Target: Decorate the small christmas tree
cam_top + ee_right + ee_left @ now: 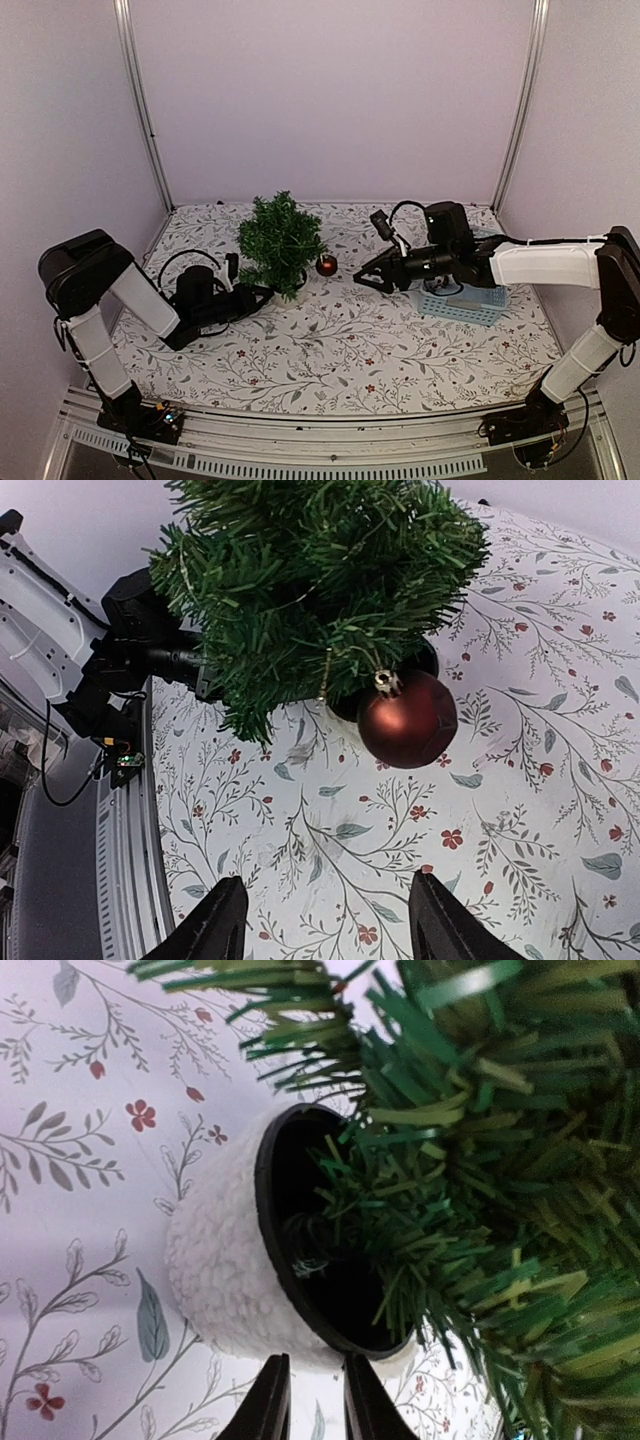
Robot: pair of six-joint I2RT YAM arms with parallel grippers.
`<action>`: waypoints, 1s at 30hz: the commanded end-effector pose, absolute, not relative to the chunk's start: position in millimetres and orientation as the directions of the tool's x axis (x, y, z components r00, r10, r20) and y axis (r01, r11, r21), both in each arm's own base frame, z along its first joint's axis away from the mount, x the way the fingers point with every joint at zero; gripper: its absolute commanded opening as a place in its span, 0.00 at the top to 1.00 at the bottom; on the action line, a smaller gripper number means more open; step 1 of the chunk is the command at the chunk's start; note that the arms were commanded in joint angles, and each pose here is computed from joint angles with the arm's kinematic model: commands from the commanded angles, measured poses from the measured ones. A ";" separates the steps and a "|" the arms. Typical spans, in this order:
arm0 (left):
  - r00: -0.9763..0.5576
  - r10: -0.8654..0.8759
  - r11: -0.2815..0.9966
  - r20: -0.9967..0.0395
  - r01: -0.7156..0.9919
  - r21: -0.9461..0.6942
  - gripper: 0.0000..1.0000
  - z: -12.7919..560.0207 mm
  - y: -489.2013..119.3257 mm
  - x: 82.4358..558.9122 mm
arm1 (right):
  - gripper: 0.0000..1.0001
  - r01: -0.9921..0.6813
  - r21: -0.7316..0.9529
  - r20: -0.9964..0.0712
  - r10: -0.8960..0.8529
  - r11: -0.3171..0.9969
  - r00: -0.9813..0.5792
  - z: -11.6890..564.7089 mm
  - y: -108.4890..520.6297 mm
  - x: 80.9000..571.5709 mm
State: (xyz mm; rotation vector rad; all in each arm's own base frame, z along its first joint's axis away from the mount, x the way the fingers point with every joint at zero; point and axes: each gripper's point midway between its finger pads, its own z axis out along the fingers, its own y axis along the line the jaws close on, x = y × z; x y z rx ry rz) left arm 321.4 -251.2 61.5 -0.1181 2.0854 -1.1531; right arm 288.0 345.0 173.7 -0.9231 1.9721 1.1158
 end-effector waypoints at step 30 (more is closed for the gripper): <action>-0.715 -0.401 0.482 -0.572 0.366 -0.796 0.83 75.7 -320.2 335.8 | 0.42 -0.815 0.384 -0.841 -0.199 0.435 -0.503 189.4 314.6 300.1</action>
